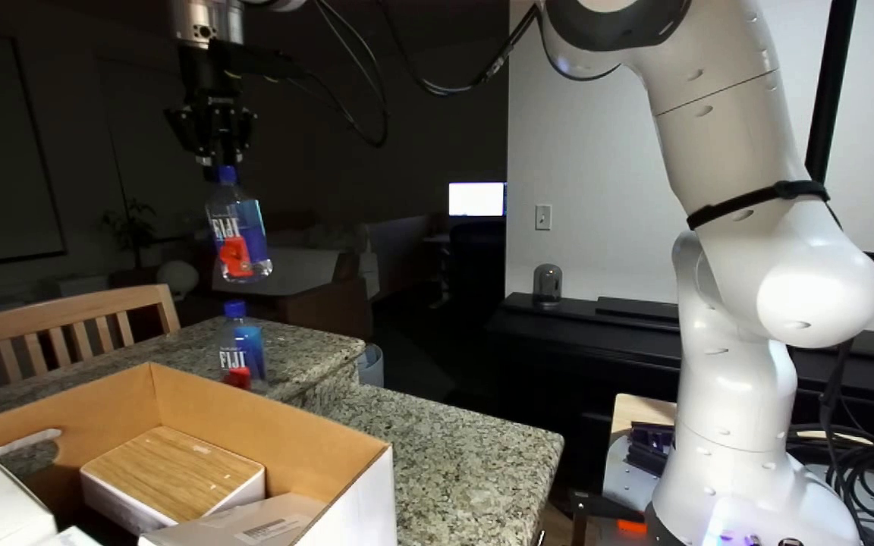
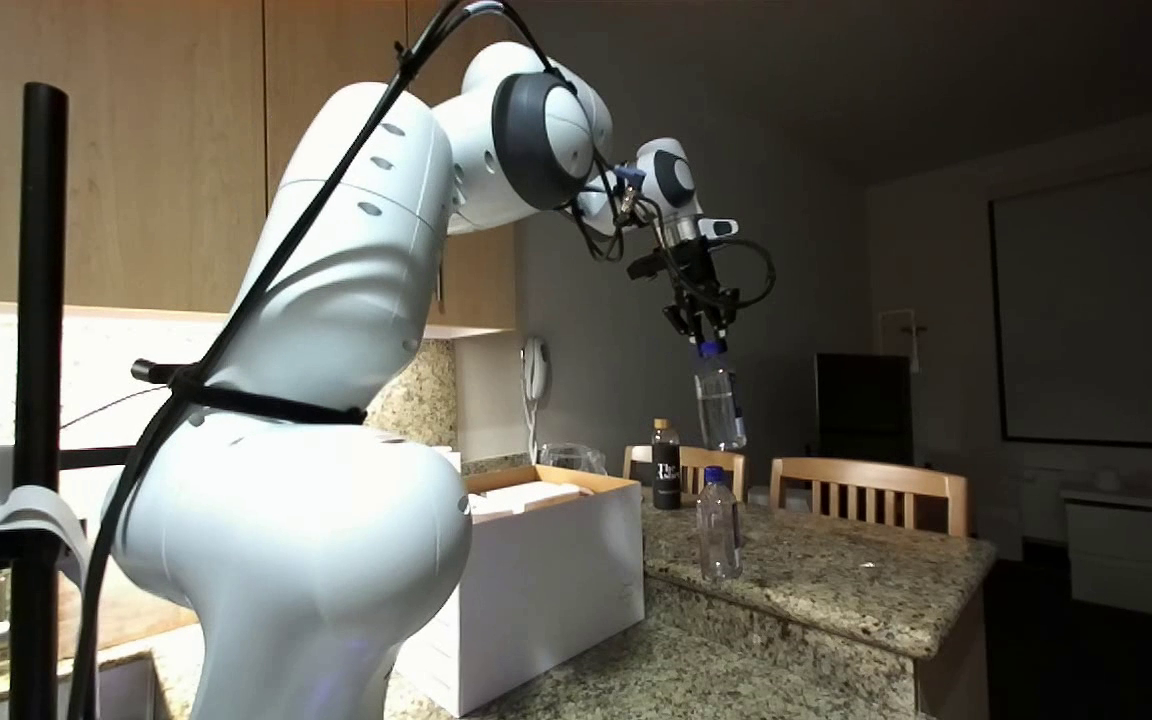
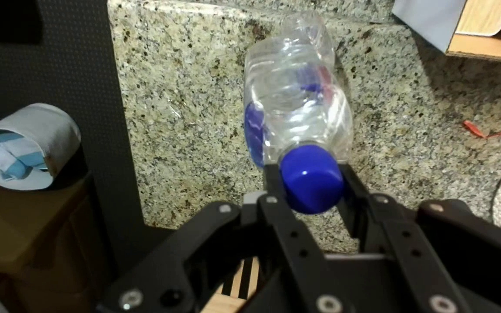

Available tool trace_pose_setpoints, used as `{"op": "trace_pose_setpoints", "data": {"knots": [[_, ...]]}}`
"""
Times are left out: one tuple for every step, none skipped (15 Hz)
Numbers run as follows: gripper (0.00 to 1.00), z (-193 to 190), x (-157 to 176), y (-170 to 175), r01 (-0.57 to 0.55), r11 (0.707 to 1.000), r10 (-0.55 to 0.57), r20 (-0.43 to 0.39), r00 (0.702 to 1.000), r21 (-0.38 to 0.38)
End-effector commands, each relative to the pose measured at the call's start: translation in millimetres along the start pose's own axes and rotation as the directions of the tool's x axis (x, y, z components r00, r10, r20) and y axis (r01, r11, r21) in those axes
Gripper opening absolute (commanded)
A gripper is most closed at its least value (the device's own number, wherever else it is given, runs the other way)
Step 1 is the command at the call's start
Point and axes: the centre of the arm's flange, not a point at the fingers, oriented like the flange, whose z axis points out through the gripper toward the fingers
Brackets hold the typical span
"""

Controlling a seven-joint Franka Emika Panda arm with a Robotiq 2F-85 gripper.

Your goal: Remove the water bottles from the box and put them on the counter

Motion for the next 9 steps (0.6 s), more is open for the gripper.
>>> {"op": "trace_pose_setpoints", "data": {"knots": [[0.15,0.9,24.1,30.6,-0.067,0.997,0.067,0.004,0.998,0.045],[0.15,6.1,26.7,38.0,-0.089,0.995,0.088,0.009,0.996,0.051],[0.15,12.5,31.5,47.5,-0.106,0.993,0.106,0.011,0.994,0.06],[0.15,17.7,34.2,53.8,-0.122,0.99,0.122,0.012,0.993,0.064],[0.15,26.4,37.2,61.5,-0.139,0.987,0.138,0.017,0.99,0.074],[0.15,31.8,40.3,67.1,-0.153,0.985,0.152,0.025,0.988,0.076],[0.15,40.5,40.1,72.4,-0.167,0.982,0.166,0.028,0.986,0.083],[0.15,47.1,44.1,77.8,-0.179,0.979,0.176,0.039,0.984,0.093],[0.15,56.6,43.1,81.8,-0.19,0.977,0.186,0.045,0.981,0.101]]}}
